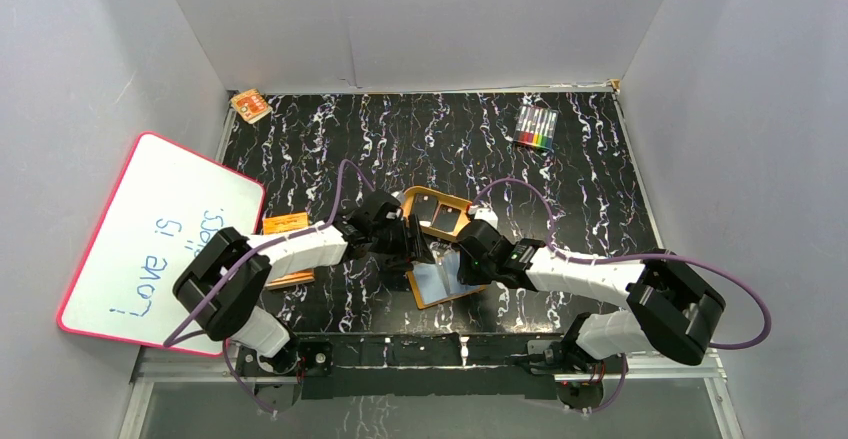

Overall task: Put the credit cards into the card holder
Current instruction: Turn over the card slot in the card holder.

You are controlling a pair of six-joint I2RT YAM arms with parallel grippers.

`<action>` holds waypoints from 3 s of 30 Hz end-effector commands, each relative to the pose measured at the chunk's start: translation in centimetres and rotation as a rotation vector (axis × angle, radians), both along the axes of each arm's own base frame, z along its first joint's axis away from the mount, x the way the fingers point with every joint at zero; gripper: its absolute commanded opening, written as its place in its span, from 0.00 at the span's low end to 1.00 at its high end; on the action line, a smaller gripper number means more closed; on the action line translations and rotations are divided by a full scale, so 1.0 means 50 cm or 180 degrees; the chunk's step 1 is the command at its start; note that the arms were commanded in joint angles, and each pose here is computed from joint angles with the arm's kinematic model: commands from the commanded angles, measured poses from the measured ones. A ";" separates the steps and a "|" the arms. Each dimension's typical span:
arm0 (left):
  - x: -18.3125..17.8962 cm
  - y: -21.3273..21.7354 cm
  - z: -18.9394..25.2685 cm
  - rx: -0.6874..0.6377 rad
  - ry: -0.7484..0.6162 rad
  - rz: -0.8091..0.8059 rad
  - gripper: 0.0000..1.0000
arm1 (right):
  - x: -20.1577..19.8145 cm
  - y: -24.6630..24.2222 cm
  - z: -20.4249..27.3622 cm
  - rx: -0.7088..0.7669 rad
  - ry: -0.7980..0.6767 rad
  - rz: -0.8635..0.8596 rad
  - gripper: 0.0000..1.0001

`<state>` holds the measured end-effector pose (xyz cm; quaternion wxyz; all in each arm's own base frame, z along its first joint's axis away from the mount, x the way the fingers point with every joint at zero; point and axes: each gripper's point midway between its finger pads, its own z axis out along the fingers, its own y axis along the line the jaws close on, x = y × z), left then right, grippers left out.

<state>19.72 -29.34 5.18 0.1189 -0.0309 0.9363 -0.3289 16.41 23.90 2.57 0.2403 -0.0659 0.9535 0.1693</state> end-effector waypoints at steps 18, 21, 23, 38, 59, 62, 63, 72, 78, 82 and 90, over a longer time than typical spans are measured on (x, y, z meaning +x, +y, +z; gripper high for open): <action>0.004 -0.029 -0.012 -0.0134 0.0096 -0.0107 0.58 | -0.023 -0.015 -0.028 -0.0061 0.0165 0.0020 0.26; 0.008 -0.041 0.000 -0.0219 0.0058 -0.0151 0.57 | -0.024 -0.012 -0.029 -0.0045 0.0180 0.0032 0.26; 0.011 -0.047 0.005 -0.0260 0.0042 -0.0178 0.57 | -0.025 -0.011 -0.030 -0.0037 0.0185 0.0035 0.26; 0.021 -0.090 0.029 -0.0549 0.0023 -0.0335 0.54 | -0.020 -0.014 -0.014 -0.0026 0.0125 0.0000 0.32; 0.055 -0.143 0.042 -0.0701 0.0094 -0.0389 0.53 | -0.020 -0.011 0.184 0.0720 -0.0613 0.0378 0.52; 0.057 -0.150 0.036 -0.0715 0.0111 -0.0395 0.53 | -0.044 0.024 0.213 0.0961 -0.0609 0.0774 0.47; 0.059 -0.155 0.036 -0.0724 0.0111 -0.0402 0.53 | -0.052 0.036 0.215 0.0996 -0.0550 0.0897 0.45; 0.067 -0.154 0.029 -0.0670 0.0075 -0.0324 0.53 | -0.008 0.069 0.131 0.0751 -0.0313 0.0599 0.33; 0.062 -0.130 0.041 -0.0550 -0.0016 -0.0256 0.53 | 0.005 0.022 0.047 0.0356 -0.0059 0.0115 0.31; 0.054 -0.098 0.055 -0.0439 -0.0117 -0.0150 0.55 | -0.003 -0.018 0.011 0.0237 0.0053 -0.0055 0.31; 0.012 -0.030 0.049 -0.0284 -0.0110 0.0064 0.57 | -0.022 -0.036 -0.014 0.0268 0.0199 -0.0119 0.31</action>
